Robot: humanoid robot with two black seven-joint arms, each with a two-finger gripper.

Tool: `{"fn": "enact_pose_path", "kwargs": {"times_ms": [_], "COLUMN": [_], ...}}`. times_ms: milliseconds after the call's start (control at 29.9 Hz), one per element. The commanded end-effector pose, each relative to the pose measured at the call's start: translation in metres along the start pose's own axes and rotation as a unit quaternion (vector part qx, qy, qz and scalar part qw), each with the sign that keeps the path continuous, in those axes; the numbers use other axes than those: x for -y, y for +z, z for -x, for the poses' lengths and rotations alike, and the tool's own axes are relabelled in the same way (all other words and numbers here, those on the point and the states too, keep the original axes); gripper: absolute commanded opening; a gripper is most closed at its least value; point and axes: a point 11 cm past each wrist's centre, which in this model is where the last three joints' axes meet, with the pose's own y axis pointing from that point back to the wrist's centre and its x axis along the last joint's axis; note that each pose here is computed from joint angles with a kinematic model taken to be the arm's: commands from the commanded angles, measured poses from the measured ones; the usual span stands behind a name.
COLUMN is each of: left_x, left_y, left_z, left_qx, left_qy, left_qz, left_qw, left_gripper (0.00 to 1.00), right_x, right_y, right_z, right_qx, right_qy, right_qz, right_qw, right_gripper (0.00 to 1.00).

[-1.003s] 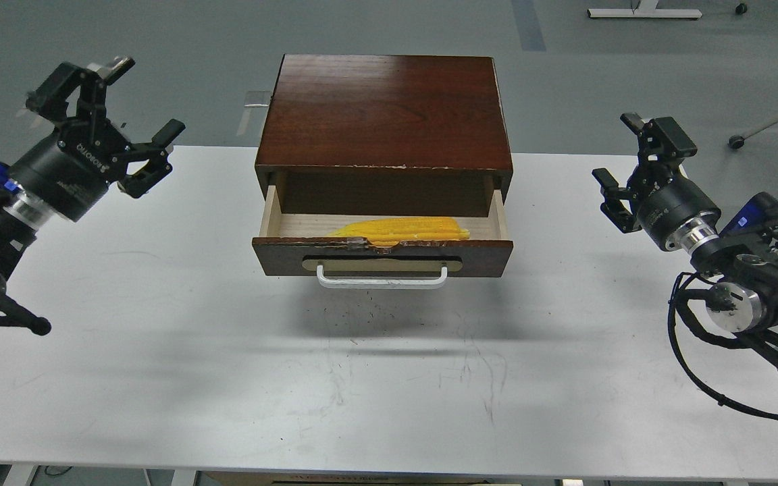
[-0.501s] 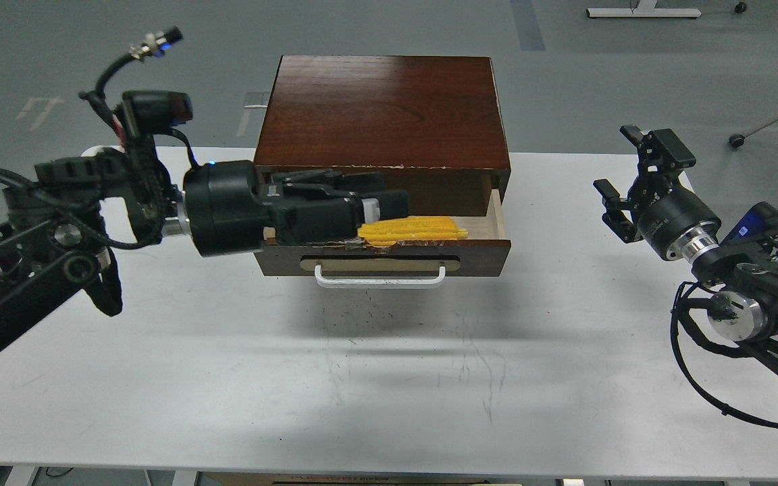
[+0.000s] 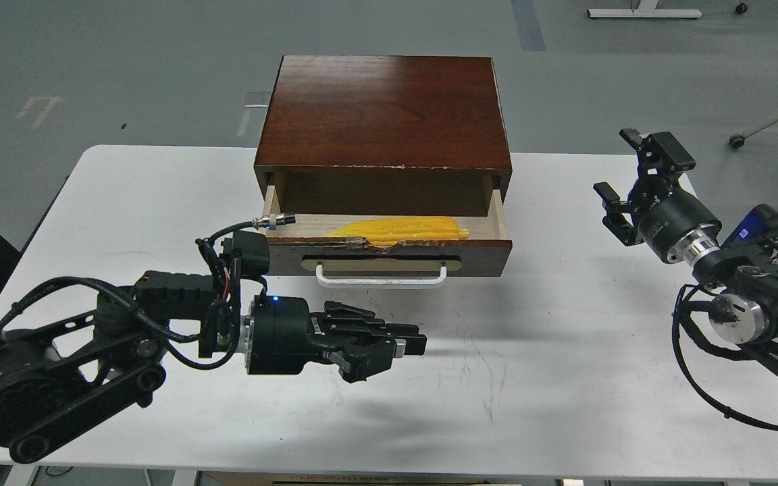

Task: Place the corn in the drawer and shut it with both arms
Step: 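Bring the left gripper down in front of the drawer handle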

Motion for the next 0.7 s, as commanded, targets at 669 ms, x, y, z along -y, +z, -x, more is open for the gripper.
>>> {"fn": "enact_pose_path", "kwargs": {"times_ms": [669], "left_x": [-0.020], "left_y": [-0.057], "left_z": [0.000], "left_qx": [-0.148], "left_qy": [0.079], "left_qz": [-0.068], "left_qw": [0.983], "left_gripper": [0.00], "right_x": [-0.004], "right_y": [0.007], "right_z": [-0.001], "right_qx": [0.004], "right_qy": [0.003], "right_qz": [0.008], "right_qw": [1.000], "right_gripper": [0.99]}}
